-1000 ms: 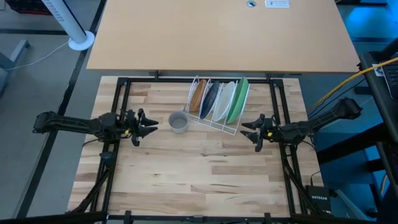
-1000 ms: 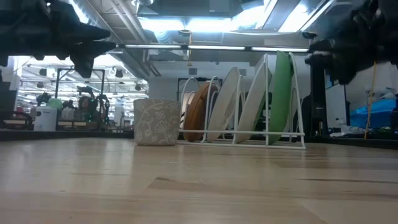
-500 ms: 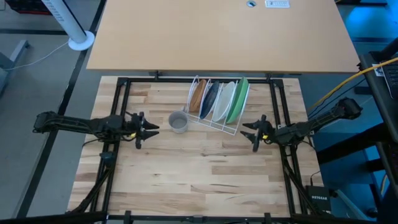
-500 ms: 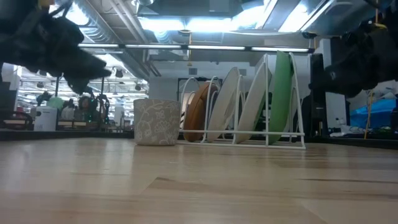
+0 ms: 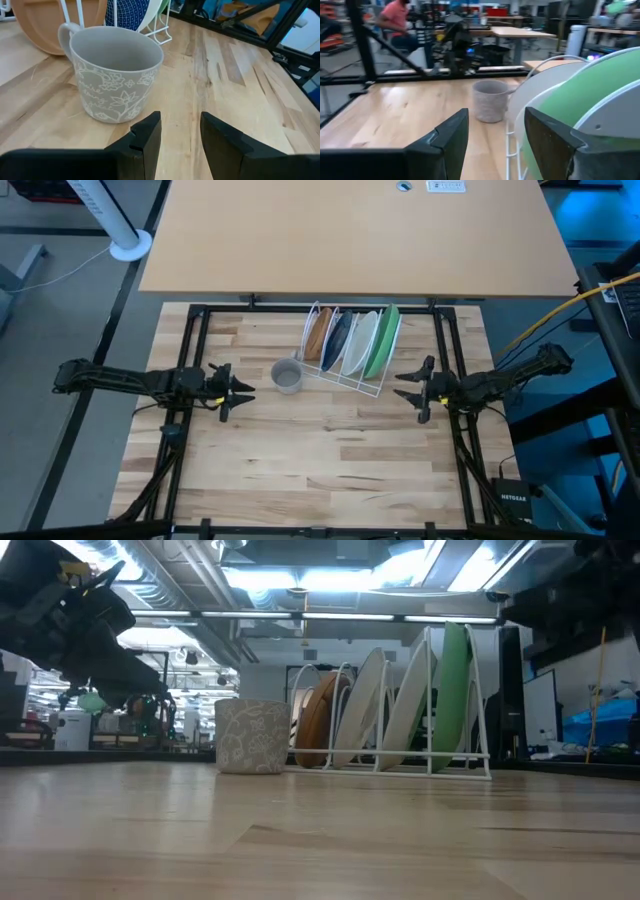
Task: Sort dishes
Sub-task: Return to Home Position
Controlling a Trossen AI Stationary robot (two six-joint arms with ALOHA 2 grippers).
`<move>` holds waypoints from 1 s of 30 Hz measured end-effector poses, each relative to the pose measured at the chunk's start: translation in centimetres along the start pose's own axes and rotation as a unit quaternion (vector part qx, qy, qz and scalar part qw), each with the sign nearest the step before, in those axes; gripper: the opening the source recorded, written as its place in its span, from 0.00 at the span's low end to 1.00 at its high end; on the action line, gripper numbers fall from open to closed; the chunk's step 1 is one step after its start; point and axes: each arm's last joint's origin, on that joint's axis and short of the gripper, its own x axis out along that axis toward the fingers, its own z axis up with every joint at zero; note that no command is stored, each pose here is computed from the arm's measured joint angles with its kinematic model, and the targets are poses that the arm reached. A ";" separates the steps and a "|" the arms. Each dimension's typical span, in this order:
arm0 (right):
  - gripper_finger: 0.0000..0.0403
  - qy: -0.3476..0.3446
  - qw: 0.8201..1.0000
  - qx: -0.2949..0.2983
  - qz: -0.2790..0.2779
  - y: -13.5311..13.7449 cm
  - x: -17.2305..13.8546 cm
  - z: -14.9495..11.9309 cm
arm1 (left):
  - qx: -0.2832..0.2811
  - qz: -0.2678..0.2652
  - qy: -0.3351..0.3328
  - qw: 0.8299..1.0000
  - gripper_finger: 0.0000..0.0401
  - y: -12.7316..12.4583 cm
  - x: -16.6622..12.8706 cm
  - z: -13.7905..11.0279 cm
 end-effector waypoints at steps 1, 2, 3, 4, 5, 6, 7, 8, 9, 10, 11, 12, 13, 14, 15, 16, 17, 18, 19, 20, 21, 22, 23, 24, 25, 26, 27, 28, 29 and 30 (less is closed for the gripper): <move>0.49 0.001 1.000 -0.001 0.011 -0.1 -0.2 0.0 | 0.000 0.000 0.000 1.000 0.32 0.0 0.0 0.0; 0.49 0.003 1.000 -0.002 0.019 -0.1 -0.4 -0.1 | 0.000 0.000 0.000 1.000 0.32 0.0 0.0 0.0; 0.49 0.005 1.000 -0.004 0.025 -0.2 -0.6 -0.2 | 0.000 0.000 0.000 1.000 0.32 0.0 0.0 0.0; 0.49 0.004 1.000 -0.003 0.026 -0.3 -0.7 -0.2 | 0.000 0.000 0.000 1.000 0.32 0.0 0.0 0.0; 0.49 0.002 1.000 -0.002 0.026 -0.4 -0.8 -0.1 | 0.000 0.000 0.000 1.000 0.32 0.0 0.0 0.0; 0.49 -0.001 1.000 -0.001 0.027 -0.4 -0.9 -0.1 | 0.000 0.000 0.000 1.000 0.32 0.0 0.0 0.0; 0.49 -0.002 1.000 0.000 0.029 -0.5 -1.0 -0.1 | 0.000 0.000 0.000 1.000 0.32 0.0 0.0 0.0; 0.49 -0.003 1.000 0.001 0.030 -0.5 -1.0 -0.1 | 0.000 0.000 0.000 1.000 0.32 0.0 0.0 0.0; 0.49 -0.002 1.000 -0.001 0.030 -0.5 -1.1 -0.1 | 0.000 0.000 0.000 1.000 0.32 0.0 0.0 0.0; 0.49 0.003 1.000 -0.006 0.030 -0.5 -1.1 -0.2 | 0.000 0.000 0.000 1.000 0.32 0.0 0.0 0.0; 0.49 0.011 0.999 -0.011 0.030 -0.5 -1.1 -0.4 | 0.000 0.000 0.000 1.000 0.32 0.0 0.0 0.0; 0.49 0.024 0.999 -0.018 0.030 -0.5 -1.1 -0.7 | 0.000 0.000 0.000 1.000 0.32 0.0 0.0 0.0; 0.49 0.038 0.999 -0.024 0.030 -0.5 -1.1 -1.0 | 0.000 0.000 0.000 1.000 0.32 0.0 0.0 0.0; 0.49 0.052 0.998 -0.028 0.030 -0.6 -1.1 -1.3 | 0.000 0.000 0.000 1.000 0.32 0.0 0.0 0.0; 0.49 0.066 0.997 -0.031 0.029 -0.6 -1.2 -1.6 | 0.000 0.000 0.000 1.000 0.32 0.0 0.0 0.0; 0.49 0.080 0.996 -0.038 0.029 -0.6 -1.2 -1.9 | 0.000 0.000 0.000 1.000 0.32 0.0 0.0 0.0; 0.49 0.093 0.994 -0.046 0.029 -0.6 -1.3 -2.1 | 0.000 0.000 0.000 1.000 0.32 0.0 0.0 0.0; 0.49 0.103 0.993 -0.051 0.029 -0.7 -1.3 -2.3 | 0.000 0.000 0.000 1.000 0.32 0.0 0.0 0.0; 0.49 0.109 0.992 -0.055 0.029 -0.7 -1.3 -2.5 | 0.000 0.000 0.000 1.000 0.32 0.0 0.0 0.0; 0.49 0.113 0.992 -0.057 0.030 -0.7 -1.3 -2.6 | 0.000 0.000 0.000 1.000 0.32 0.0 0.0 0.0; 0.49 0.114 0.991 -0.057 0.033 -0.7 -1.4 -2.6 | 0.000 0.000 0.000 1.000 0.32 0.0 0.0 0.0; 0.49 0.115 0.991 -0.056 0.035 -0.7 -1.4 -2.6 | 0.000 0.000 0.000 1.000 0.32 0.0 0.0 0.0; 0.49 0.115 0.991 -0.056 0.041 -0.6 -1.4 -2.6 | 0.000 0.000 0.000 1.000 0.32 0.0 0.0 0.0; 0.49 0.115 0.991 -0.054 0.049 -0.6 -1.4 -2.6 | 0.000 0.000 0.000 1.000 0.32 0.0 0.0 0.0; 0.49 0.115 0.990 -0.052 0.059 -0.5 -1.4 -2.6 | 0.000 0.000 0.000 1.000 0.32 0.0 0.0 0.0; 0.49 0.116 0.990 -0.051 0.069 -0.5 -1.4 -2.6 | 0.000 0.000 0.000 1.000 0.32 0.0 0.0 0.0; 0.49 0.117 0.989 -0.050 0.080 -0.4 -1.4 -2.6 | 0.000 0.000 0.000 1.000 0.32 0.0 0.0 0.0; 0.49 0.117 0.988 -0.049 0.087 -0.4 -1.4 -2.6 | 0.000 0.000 0.000 1.000 0.32 0.0 0.0 0.0; 0.49 0.118 0.988 -0.049 0.091 -0.3 -1.4 -2.6 | 0.000 0.000 0.000 1.000 0.32 0.0 0.0 0.0; 0.49 0.118 0.987 -0.049 0.093 -0.3 -1.4 -2.6 | 0.000 0.000 0.000 1.000 0.32 0.0 0.0 0.0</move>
